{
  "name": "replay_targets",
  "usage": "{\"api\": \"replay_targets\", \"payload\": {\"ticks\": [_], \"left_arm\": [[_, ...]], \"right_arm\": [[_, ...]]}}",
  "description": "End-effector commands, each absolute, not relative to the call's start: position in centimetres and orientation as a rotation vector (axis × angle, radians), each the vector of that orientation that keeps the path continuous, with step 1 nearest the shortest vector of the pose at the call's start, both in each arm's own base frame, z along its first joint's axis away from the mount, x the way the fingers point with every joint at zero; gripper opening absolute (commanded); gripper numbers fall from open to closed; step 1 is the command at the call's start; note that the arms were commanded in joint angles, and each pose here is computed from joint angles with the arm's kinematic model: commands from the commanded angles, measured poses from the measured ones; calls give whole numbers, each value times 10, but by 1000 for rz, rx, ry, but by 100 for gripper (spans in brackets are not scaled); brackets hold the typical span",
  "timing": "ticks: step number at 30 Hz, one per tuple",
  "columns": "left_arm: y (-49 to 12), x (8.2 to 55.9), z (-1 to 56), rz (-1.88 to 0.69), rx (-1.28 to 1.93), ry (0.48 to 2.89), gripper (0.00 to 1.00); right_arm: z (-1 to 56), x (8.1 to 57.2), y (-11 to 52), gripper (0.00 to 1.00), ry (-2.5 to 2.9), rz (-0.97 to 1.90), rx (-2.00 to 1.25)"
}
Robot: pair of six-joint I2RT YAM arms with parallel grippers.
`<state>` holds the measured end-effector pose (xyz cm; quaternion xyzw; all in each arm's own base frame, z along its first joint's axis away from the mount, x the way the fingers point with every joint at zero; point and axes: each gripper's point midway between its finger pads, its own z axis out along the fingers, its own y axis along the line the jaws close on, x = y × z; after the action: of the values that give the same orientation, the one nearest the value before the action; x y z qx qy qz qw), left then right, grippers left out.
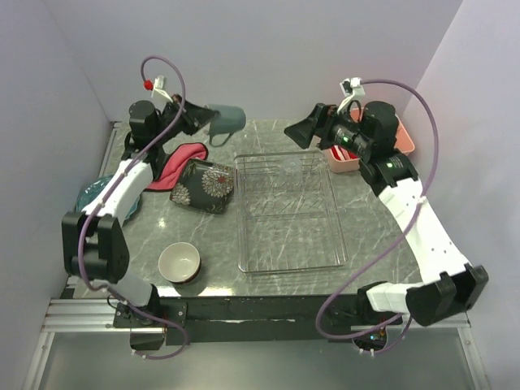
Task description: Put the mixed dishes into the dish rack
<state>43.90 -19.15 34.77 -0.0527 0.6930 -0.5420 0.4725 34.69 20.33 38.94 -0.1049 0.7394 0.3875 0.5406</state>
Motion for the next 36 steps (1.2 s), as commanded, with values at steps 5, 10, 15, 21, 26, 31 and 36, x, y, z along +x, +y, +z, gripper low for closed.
{"api": "replay_targets", "payload": {"ticks": [5,10,15,21,26,31,36], "left_arm": [[-174,495,458,-1526,-568,1382,1],[-190,521,477,-1589,-685,1366,1],[-206,530,479,-1652,-775,1376,1],[-212,525,458,-1705,-929,1448,1],[-211,524,455,-1731,-980,1445,1],[-211,527,455,-1740,-999,1441,1],[-211,521,470,-1749,-962,1414,1]], "right_arm": [[400,389,266,99,1805,1247,-15],[404,440,299,97,1822,1324,103],[426,467,323,92,1747,1358,91],[415,477,331,88,1751,1316,87],[398,467,332,84,1819,1249,109],[381,453,319,85,1891,1159,188],[374,452,311,85,1916,1120,245]]}}
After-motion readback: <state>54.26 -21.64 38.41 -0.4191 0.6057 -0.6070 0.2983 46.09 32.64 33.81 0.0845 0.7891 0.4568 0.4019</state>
